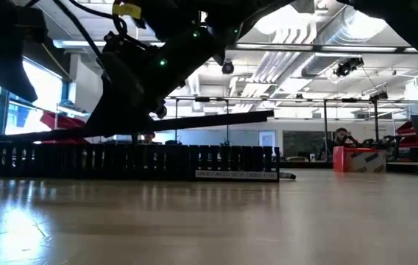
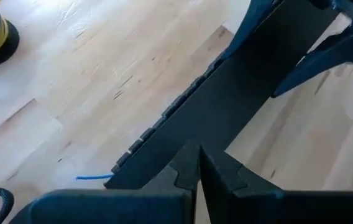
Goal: Ziptie cables
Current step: Close the black cable duct
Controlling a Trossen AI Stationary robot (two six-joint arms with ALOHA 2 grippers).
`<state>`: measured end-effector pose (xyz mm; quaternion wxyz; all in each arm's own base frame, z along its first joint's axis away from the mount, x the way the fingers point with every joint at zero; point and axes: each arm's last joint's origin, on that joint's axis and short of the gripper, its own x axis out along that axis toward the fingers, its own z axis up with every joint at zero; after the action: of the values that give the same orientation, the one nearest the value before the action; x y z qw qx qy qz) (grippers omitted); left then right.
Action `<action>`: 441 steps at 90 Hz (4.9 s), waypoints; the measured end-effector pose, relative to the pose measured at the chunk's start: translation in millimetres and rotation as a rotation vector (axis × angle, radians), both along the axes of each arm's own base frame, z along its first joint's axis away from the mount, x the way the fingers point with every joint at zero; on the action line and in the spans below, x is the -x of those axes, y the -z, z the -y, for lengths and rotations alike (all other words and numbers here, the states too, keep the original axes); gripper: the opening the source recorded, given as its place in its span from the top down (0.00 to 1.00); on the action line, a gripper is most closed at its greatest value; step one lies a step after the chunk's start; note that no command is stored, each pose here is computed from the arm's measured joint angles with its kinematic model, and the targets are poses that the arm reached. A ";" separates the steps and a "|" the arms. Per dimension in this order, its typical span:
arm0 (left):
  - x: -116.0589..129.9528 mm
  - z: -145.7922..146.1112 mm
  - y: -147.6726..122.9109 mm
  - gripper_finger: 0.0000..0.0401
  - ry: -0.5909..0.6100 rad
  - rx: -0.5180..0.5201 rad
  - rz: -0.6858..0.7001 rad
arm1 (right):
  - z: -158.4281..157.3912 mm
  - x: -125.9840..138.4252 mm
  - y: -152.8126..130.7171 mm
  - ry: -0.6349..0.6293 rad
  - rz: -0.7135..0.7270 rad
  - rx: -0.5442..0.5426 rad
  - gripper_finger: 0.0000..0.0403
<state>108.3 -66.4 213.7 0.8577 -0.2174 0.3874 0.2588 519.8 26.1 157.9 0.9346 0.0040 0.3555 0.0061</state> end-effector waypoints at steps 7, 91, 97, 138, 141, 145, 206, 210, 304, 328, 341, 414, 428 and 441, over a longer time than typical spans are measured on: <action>-1.2 3.2 3.0 1.00 -0.005 -0.002 -0.018 | 2.8 1.2 1.4 0.009 -0.020 -0.006 0.49; -7.8 17.7 12.8 1.00 -0.086 -0.080 -0.101 | 4.9 0.0 -0.1 0.053 0.002 0.045 0.49; -5.9 16.1 19.0 1.00 -0.105 -0.076 -0.110 | 9.3 1.1 1.3 0.056 -0.016 0.039 0.49; -4.9 16.5 10.5 1.00 -0.097 0.014 -0.079 | 16.0 -1.7 -0.7 0.012 0.027 -0.069 0.49; -4.1 15.8 9.6 1.00 -0.096 0.018 -0.075 | 16.0 -1.5 -0.5 0.012 0.024 -0.069 0.49; -3.3 15.1 9.0 1.00 -0.096 0.018 -0.075 | 16.0 -1.1 0.1 0.012 0.016 -0.068 0.49; 1.2 9.9 44.3 1.00 -0.162 0.026 -0.047 | 16.1 2.5 5.4 0.008 -0.030 -0.057 0.49; 1.1 9.8 43.3 1.00 -0.185 0.041 -0.032 | 16.1 2.5 5.4 0.007 -0.030 -0.056 0.49; -7.5 -1.1 31.2 1.00 -0.248 0.009 0.057 | 16.3 3.6 6.7 0.006 -0.045 -0.046 0.49; -13.8 -2.1 73.3 1.00 -0.207 0.025 0.063 | 16.3 4.9 7.9 0.008 -0.064 -0.045 0.49; -11.9 -2.2 76.8 1.00 -0.216 0.016 0.065 | 15.0 5.2 8.2 0.007 -0.067 -0.043 0.49; -11.2 -2.4 77.5 1.00 -0.214 0.022 0.058 | 3.3 73.2 -71.1 -0.012 -0.112 0.150 0.30; -10.5 -1.3 77.5 1.00 -0.200 0.016 0.058 | -3.1 118.7 -53.4 0.013 0.033 0.056 0.44; -10.4 -1.2 77.5 1.00 -0.198 0.014 0.059 | -9.9 138.6 -22.0 0.029 0.109 0.018 0.61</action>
<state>118.7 -65.3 136.1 0.8374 -0.2684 0.3403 0.3331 381.2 36.0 179.8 0.9526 0.0004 0.3041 -0.0102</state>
